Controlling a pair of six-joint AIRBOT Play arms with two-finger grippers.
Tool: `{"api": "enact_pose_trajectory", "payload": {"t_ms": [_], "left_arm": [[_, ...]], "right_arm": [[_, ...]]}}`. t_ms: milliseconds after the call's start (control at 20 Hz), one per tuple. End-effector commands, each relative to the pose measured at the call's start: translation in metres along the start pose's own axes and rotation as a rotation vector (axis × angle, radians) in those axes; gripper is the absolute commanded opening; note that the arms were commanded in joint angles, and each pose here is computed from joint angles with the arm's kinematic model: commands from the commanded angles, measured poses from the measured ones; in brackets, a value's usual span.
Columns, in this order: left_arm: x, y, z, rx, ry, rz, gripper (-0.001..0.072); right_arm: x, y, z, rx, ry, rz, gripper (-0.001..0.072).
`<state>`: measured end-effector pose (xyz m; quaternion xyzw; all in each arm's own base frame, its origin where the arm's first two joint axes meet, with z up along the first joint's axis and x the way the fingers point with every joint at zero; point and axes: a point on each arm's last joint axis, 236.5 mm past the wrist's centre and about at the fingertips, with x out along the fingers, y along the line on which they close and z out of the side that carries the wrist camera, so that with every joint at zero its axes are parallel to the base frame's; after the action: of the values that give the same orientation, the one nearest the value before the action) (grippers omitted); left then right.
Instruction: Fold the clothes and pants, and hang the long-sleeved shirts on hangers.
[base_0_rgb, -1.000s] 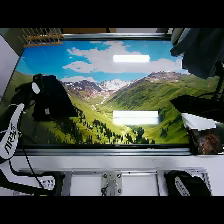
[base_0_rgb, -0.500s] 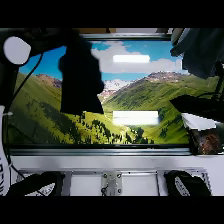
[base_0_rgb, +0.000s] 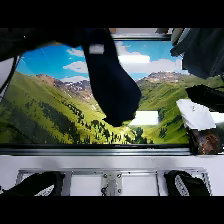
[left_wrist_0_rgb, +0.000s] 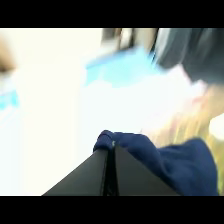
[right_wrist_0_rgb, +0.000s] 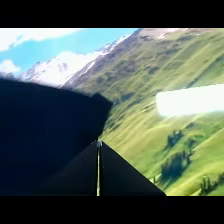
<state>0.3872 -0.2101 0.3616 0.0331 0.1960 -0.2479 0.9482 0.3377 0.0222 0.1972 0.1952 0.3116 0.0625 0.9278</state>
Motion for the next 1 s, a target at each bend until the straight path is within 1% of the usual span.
{"api": "enact_pose_trajectory", "payload": {"t_ms": [0,50,100,150,200,250,400,500,600,800,950], "left_arm": [[0.028,0.054,-0.114,-0.101,0.311,0.11,0.0011],[0.039,0.071,-0.15,-0.132,0.387,0.141,0.0011],[0.048,0.086,-0.186,-0.164,0.454,0.169,0.0011],[0.056,0.101,-0.222,-0.198,0.518,0.194,0.0011],[0.062,0.115,-0.255,-0.231,0.578,0.221,0.0011],[0.064,0.126,-0.283,-0.262,0.636,0.241,0.0011],[0.066,0.143,-0.338,-0.364,0.764,0.261,0.0011],[0.07,0.144,-0.351,-0.454,0.789,0.238,0.0011],[0.075,0.145,-0.354,-0.512,0.78,0.223,0.001],[0.076,0.148,-0.358,-0.521,0.785,0.228,0.0011],[0.077,0.149,-0.357,-0.52,0.779,0.229,0.0011]], "right_arm": [[0.009,-0.017,-0.008,0.028,0.055,-0.032,0.0012],[0.017,-0.018,-0.019,0.035,0.11,-0.027,0.002],[0.027,-0.019,-0.033,0.045,0.176,-0.023,0.0061],[0.037,-0.022,-0.047,0.056,0.241,-0.019,0.0293],[0.05,-0.024,-0.066,0.068,0.315,-0.015,0.0598],[0.064,-0.026,-0.086,0.077,0.39,-0.01,0.068],[0.105,-0.025,-0.157,0.088,0.596,0.002,0.0679],[0.129,-0.014,-0.21,0.072,0.722,0.018,0.0678],[0.146,0.013,-0.254,0.06,0.824,0.064,0.0679],[0.167,0.068,-0.314,0.043,0.91,0.142,0.0679],[0.174,0.089,-0.334,0.031,0.912,0.167,0.0679]]}}
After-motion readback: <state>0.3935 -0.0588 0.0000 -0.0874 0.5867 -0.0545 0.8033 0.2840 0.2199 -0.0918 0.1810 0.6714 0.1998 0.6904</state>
